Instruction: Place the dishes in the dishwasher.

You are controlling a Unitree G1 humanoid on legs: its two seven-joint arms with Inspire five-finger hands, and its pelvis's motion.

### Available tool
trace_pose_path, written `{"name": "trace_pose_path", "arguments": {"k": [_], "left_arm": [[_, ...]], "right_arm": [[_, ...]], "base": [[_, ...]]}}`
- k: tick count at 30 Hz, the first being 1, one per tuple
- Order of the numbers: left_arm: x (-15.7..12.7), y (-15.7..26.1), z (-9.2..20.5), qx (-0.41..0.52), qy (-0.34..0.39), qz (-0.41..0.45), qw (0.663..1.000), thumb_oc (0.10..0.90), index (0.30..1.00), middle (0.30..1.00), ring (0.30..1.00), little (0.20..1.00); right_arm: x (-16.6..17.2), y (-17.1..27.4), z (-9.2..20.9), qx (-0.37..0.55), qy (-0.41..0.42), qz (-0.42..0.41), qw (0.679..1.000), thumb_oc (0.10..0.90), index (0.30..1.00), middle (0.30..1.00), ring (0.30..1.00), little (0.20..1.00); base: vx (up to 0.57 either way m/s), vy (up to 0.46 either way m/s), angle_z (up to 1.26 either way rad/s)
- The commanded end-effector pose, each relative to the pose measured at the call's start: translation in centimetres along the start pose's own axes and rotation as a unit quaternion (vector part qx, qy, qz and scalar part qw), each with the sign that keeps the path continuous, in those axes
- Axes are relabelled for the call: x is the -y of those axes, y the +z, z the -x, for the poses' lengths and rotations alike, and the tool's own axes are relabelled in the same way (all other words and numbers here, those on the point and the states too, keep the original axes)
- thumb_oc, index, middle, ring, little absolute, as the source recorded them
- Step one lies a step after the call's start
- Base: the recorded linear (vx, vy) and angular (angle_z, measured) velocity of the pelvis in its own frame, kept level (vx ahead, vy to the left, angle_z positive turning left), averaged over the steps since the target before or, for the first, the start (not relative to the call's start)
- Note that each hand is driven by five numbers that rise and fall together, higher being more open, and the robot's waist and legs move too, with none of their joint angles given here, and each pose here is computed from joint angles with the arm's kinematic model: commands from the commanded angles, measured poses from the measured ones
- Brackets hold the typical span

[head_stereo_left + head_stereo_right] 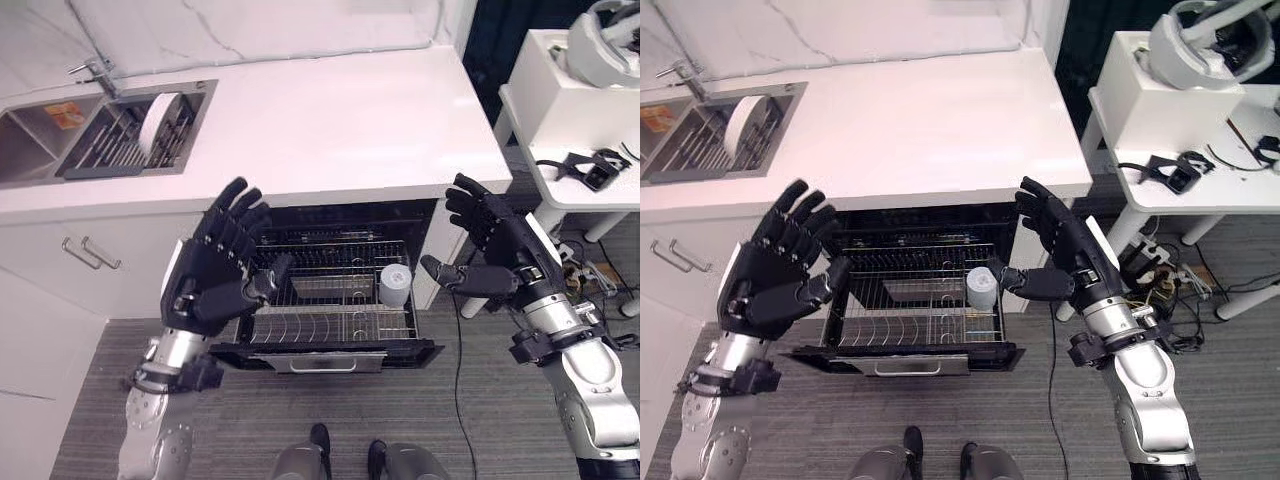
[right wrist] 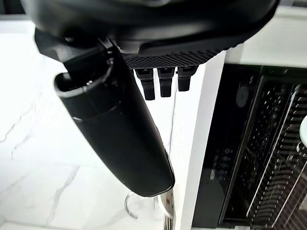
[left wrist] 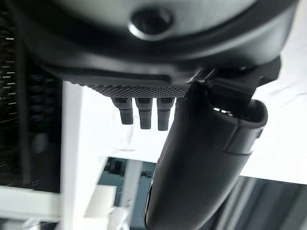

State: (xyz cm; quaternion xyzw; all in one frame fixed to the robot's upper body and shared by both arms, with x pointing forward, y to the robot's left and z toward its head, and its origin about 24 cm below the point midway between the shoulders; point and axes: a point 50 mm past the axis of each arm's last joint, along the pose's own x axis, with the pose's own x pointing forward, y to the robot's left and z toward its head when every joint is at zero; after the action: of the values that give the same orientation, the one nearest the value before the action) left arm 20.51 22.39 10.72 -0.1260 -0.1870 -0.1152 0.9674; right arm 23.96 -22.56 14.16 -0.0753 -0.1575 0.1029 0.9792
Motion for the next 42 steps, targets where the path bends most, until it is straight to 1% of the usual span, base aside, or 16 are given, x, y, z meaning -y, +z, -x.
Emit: {"name": "trace_pose_path", "arguments": {"k": [1, 3, 8, 10, 12, 14, 16, 18, 21, 23, 28, 34, 37, 42], "left_arm": [[0.8, 4.7, -2.6, 0.145, -0.032, -0.021, 0.989, 0.800, 0.900, 0.900, 0.900, 0.900], [0.5, 4.7, -2.7, 0.148, -0.022, -0.007, 0.989, 0.800, 0.900, 0.900, 0.900, 0.900], [0.3, 4.7, -2.5, 0.154, -0.023, -0.009, 0.988, 0.800, 0.900, 0.900, 0.900, 0.900], [0.3, 4.9, -2.5, 0.142, -0.037, -0.020, 0.989, 0.800, 0.900, 0.900, 0.900, 0.900], [0.2, 5.5, -2.9, 0.140, -0.058, -0.032, 0.988, 0.800, 0.900, 0.900, 0.900, 0.900], [0.0, 6.3, -3.3, 0.146, -0.072, -0.044, 0.986, 0.800, 0.900, 0.900, 0.900, 0.900], [0.2, 6.6, -3.8, 0.147, -0.088, -0.039, 0.984, 0.800, 0.900, 0.900, 0.900, 0.900], [0.4, 7.0, -3.9, 0.151, -0.097, -0.046, 0.983, 0.800, 0.900, 0.900, 0.900, 0.900], [0.5, 7.0, -3.8, 0.151, -0.090, -0.048, 0.983, 0.800, 0.900, 0.900, 0.900, 0.900], [1.0, 6.5, -4.5, 0.149, -0.101, -0.029, 0.983, 0.800, 0.900, 0.900, 0.900, 0.900], [1.4, 6.1, -4.5, 0.162, -0.123, -0.030, 0.979, 0.800, 0.900, 0.900, 0.900, 0.900], [1.4, 5.4, -4.3, 0.159, -0.121, -0.017, 0.980, 0.800, 0.900, 0.900, 0.900, 0.900], [1.6, 5.1, -4.2, 0.156, -0.113, -0.009, 0.981, 0.800, 0.900, 0.900, 0.900, 0.900], [1.8, 4.6, -4.2, 0.147, -0.109, 0.002, 0.983, 0.800, 0.900, 0.900, 0.900, 0.900]], "right_arm": [[0.6, 5.3, -0.9, 0.147, 0.001, -0.003, 0.989, 0.800, 0.900, 0.900, 0.900, 0.900], [1.3, 5.8, -0.9, 0.147, -0.005, 0.007, 0.989, 0.800, 0.900, 0.900, 0.900, 0.900], [2.0, 6.5, -1.2, 0.151, -0.009, 0.027, 0.988, 0.800, 0.900, 0.900, 0.900, 0.900], [2.5, 7.7, -1.2, 0.181, -0.021, 0.020, 0.983, 0.800, 0.900, 0.900, 0.900, 0.900], [3.2, 8.3, -0.9, 0.207, -0.045, 0.033, 0.977, 0.800, 0.900, 0.900, 0.900, 0.900], [3.6, 8.4, -0.3, 0.225, -0.065, 0.013, 0.972, 0.800, 0.900, 0.900, 0.900, 0.900], [3.5, 7.7, 0.5, 0.226, -0.084, -0.025, 0.970, 0.800, 0.900, 0.900, 0.900, 0.900], [2.5, 7.0, 0.4, 0.220, -0.076, -0.046, 0.972, 0.800, 0.900, 0.900, 0.900, 0.900], [1.7, 6.9, -0.4, 0.216, -0.060, -0.043, 0.974, 0.800, 0.900, 0.900, 0.900, 0.900], [2.1, 7.0, -0.7, 0.210, -0.070, -0.031, 0.975, 0.800, 0.900, 0.900, 0.900, 0.900], [2.7, 6.6, 0.3, 0.206, -0.055, -0.029, 0.976, 0.800, 0.900, 0.900, 0.900, 0.900], [1.7, 5.9, -0.1, 0.199, -0.055, -0.030, 0.978, 0.800, 0.900, 0.900, 0.900, 0.900], [1.2, 5.6, -0.2, 0.186, -0.046, -0.017, 0.981, 0.800, 0.900, 0.900, 0.900, 0.900], [1.6, 5.3, -0.1, 0.167, -0.041, 0.002, 0.985, 0.800, 0.900, 0.900, 0.900, 0.900]], "base": [[-0.02, 0.194, -0.08], [0.00, 0.326, 0.23], [0.03, 0.452, 0.18], [0.05, 0.625, -0.08], [0.02, 0.690, -0.23], [0.04, 0.736, -0.12], [0.01, 0.605, 0.11], [-0.02, 0.472, 0.13], [-0.03, 0.355, -0.77], [-0.01, 0.310, -0.31], [0.02, 0.036, 0.37], [0.02, -0.057, -0.08], [0.07, -0.102, -0.10], [0.08, -0.112, -0.01]]}}
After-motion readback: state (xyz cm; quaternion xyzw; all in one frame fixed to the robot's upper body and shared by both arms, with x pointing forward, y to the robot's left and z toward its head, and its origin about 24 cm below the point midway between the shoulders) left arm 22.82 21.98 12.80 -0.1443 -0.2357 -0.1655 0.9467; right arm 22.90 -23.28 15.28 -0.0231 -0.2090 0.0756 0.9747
